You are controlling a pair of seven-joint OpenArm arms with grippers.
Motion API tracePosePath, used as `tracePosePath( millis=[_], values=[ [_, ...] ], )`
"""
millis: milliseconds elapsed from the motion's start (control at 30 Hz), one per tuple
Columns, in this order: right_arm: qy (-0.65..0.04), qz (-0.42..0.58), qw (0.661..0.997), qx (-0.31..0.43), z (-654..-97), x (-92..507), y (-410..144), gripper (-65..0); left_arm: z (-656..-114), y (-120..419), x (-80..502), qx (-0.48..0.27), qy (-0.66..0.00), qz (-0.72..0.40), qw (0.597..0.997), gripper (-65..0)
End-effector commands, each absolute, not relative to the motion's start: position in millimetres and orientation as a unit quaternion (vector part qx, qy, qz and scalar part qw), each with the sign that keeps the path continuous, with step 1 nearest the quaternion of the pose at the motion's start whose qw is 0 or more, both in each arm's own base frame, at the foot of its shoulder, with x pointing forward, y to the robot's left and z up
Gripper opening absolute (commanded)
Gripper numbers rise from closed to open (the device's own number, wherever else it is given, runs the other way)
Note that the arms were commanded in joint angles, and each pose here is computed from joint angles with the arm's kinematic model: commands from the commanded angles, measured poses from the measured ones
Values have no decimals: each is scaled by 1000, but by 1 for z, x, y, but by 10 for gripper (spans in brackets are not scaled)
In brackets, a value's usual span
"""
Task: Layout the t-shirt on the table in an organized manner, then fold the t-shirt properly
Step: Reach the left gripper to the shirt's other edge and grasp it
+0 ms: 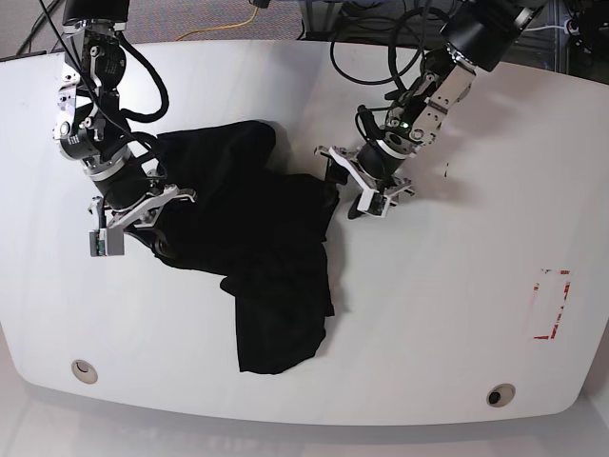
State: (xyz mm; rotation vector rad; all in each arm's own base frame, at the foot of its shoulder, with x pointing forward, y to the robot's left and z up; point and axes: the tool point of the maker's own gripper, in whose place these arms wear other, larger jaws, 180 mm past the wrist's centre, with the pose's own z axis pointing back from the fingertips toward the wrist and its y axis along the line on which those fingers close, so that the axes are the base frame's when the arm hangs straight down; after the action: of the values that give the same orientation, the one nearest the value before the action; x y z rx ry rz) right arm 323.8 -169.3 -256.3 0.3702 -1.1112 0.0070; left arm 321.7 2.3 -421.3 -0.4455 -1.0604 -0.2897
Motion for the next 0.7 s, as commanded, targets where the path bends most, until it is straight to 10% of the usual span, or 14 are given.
tracePosePath(
  millis=[0, 667],
  values=[
    [-548, 10, 818, 176, -240, 328, -169, -650, -421, -6, 317, -228, -487, -148, 830, -328],
    [-548, 1, 816, 186, -242, 328, -164, -650, -404, -28, 314, -280, -492, -163, 808, -326]
  ],
)
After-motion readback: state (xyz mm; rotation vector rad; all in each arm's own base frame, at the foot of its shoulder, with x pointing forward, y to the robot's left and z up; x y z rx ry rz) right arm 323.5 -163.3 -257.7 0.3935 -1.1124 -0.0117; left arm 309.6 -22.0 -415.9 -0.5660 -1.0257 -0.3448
